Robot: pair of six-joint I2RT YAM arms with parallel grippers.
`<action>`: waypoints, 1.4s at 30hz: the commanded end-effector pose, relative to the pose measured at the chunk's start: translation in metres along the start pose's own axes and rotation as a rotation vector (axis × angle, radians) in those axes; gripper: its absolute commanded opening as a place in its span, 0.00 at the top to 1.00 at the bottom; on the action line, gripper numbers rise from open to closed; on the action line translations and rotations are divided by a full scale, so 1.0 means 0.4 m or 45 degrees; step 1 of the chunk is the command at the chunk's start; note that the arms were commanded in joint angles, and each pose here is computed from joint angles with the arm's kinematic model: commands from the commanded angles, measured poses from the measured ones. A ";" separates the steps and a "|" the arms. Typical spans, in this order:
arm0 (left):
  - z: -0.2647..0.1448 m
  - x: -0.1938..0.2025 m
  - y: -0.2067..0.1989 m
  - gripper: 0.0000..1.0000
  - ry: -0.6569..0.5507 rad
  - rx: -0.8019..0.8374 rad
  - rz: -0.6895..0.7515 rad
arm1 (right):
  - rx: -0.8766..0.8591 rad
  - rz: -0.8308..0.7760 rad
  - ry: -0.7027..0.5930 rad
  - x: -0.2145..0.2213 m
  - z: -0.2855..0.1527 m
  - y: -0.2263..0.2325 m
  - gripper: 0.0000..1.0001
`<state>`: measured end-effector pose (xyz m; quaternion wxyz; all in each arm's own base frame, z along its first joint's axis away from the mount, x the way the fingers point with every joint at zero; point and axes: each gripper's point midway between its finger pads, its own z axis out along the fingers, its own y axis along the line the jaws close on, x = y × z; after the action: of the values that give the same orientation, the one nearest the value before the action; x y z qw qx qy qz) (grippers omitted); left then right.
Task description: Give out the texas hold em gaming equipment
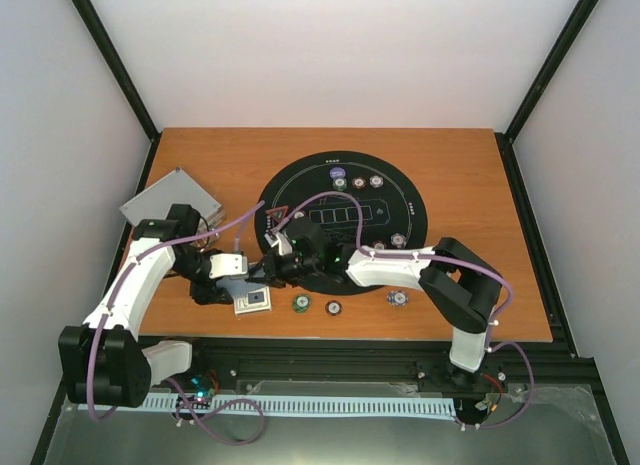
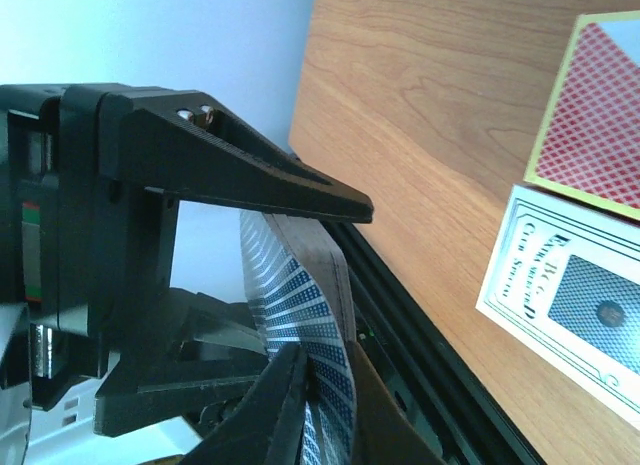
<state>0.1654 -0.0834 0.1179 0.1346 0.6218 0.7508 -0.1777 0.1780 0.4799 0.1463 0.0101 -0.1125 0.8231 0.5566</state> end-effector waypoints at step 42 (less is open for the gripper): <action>-0.037 -0.015 -0.002 0.99 0.006 -0.023 -0.071 | 0.377 -0.011 -0.151 -0.651 -0.065 -0.329 0.77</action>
<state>0.1656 -0.0791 0.1213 0.1207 0.6019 0.7706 -0.1715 0.4552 0.4627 0.0514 0.0679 -0.0790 0.8900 0.4440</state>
